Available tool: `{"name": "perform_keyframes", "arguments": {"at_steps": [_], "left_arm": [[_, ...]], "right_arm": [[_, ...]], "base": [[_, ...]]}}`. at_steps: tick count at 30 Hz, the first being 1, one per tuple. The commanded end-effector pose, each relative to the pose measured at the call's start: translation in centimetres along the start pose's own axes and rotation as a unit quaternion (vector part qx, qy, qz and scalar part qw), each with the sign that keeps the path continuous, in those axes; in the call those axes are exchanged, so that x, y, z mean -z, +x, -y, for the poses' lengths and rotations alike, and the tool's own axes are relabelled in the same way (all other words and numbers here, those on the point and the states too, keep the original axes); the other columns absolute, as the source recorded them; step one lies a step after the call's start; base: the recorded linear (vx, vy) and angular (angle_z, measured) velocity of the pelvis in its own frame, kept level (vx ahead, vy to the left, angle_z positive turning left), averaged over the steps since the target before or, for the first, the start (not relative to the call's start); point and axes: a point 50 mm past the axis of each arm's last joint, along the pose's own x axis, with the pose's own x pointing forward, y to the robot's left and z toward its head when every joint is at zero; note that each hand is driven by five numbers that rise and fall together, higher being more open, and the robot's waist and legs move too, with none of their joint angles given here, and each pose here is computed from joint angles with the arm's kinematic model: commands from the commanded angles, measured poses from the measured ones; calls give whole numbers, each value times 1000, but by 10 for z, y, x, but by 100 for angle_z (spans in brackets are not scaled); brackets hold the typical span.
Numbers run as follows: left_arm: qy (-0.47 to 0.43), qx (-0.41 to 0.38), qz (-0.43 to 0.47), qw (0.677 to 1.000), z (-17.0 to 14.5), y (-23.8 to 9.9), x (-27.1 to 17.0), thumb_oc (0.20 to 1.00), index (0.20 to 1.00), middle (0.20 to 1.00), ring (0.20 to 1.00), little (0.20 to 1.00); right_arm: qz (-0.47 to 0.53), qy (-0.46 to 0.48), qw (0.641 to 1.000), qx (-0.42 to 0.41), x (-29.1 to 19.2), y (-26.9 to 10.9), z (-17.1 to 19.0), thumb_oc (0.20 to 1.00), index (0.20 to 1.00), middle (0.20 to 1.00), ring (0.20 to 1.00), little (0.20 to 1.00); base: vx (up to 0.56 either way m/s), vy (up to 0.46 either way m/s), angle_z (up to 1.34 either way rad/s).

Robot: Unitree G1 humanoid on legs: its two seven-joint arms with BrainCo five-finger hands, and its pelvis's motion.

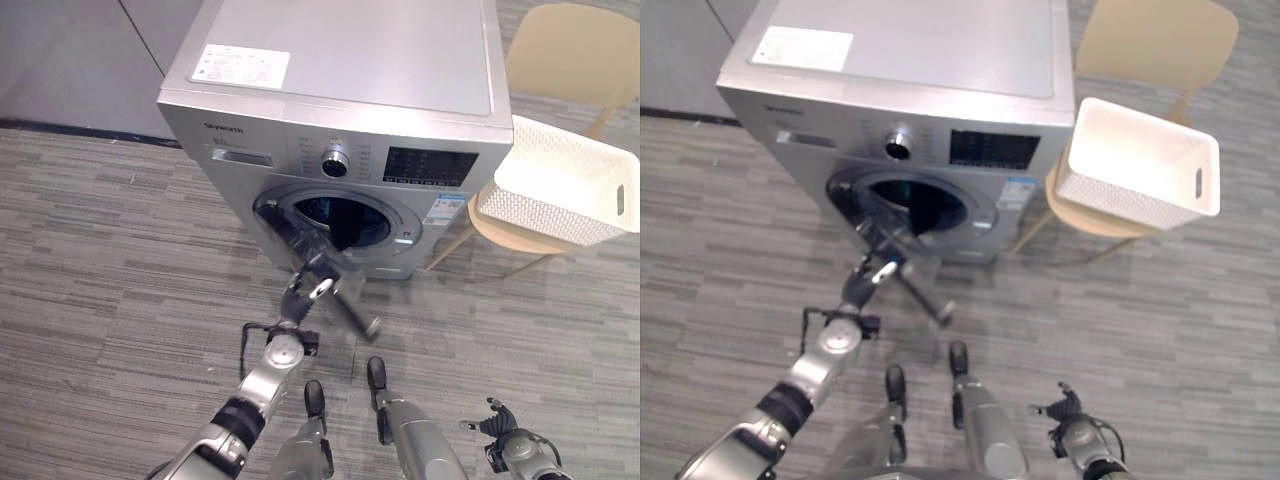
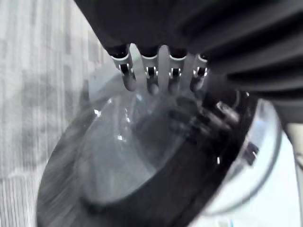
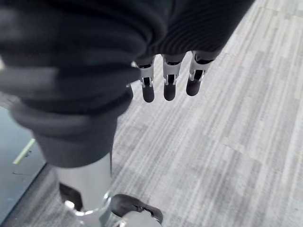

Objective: Grab the laundry basket,head to the washer,open it,put in the laundry and shut it.

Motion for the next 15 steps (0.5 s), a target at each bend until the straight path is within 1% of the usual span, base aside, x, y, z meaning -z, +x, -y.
{"name": "perform_keyframes", "arguments": {"at_steps": [1, 3, 4, 5, 7, 8, 11, 13, 14, 15], "left_arm": [[-28, 85, 141, 986, 56, 11, -70, 1000, 1000, 1000, 1000, 1000], [5, 84, 142, 986, 57, 14, -71, 1000, 1000, 1000, 1000, 1000], [5, 84, 142, 986, 57, 14, -71, 1000, 1000, 1000, 1000, 1000], [59, 66, 113, 990, 52, 25, -61, 1000, 1000, 1000, 1000, 1000], [130, 31, 74, 988, 32, 42, -51, 1000, 1000, 1000, 1000, 1000], [151, 12, 62, 986, 20, 48, -51, 1000, 1000, 1000, 1000, 1000], [222, -47, 40, 973, -27, 64, -61, 1000, 1000, 1000, 1000, 1000], [237, -68, 44, 968, -45, 67, -70, 1000, 1000, 1000, 1000, 1000], [237, -68, 44, 968, -45, 67, -70, 1000, 1000, 1000, 1000, 1000], [233, -76, 54, 968, -52, 66, -74, 1000, 1000, 1000, 1000, 1000]], "right_arm": [[5, -4, 1000, 29, 8, -1, 17, 1000, 1000, 1000, 1000, 1000], [10, -6, 999, 32, 7, -1, 19, 1000, 1000, 1000, 1000, 1000], [10, -6, 999, 32, 7, -1, 19, 1000, 1000, 1000, 1000, 1000], [17, -15, 999, 33, 5, 0, 21, 1000, 1000, 1000, 1000, 1000], [19, -31, 999, 34, 4, 1, 25, 1000, 1000, 1000, 1000, 1000], [20, -38, 998, 34, 3, 1, 27, 1000, 1000, 1000, 1000, 1000], [22, -52, 998, 33, 4, 2, 33, 1000, 1000, 1000, 1000, 1000], [22, -53, 998, 32, 6, 1, 35, 1000, 1000, 1000, 1000, 1000], [22, -53, 998, 32, 6, 1, 35, 1000, 1000, 1000, 1000, 1000], [17, -47, 998, 30, 10, 0, 34, 1000, 1000, 1000, 1000, 1000]], "base": [[30, 25, -16], [21, 29, -12], [20, 39, -16], [19, 42, -23], [10, 56, -14], [-1, 51, -9], [1, 29, -29], [4, -5, -11], [21, -23, -9], [32, -25, -9]]}}
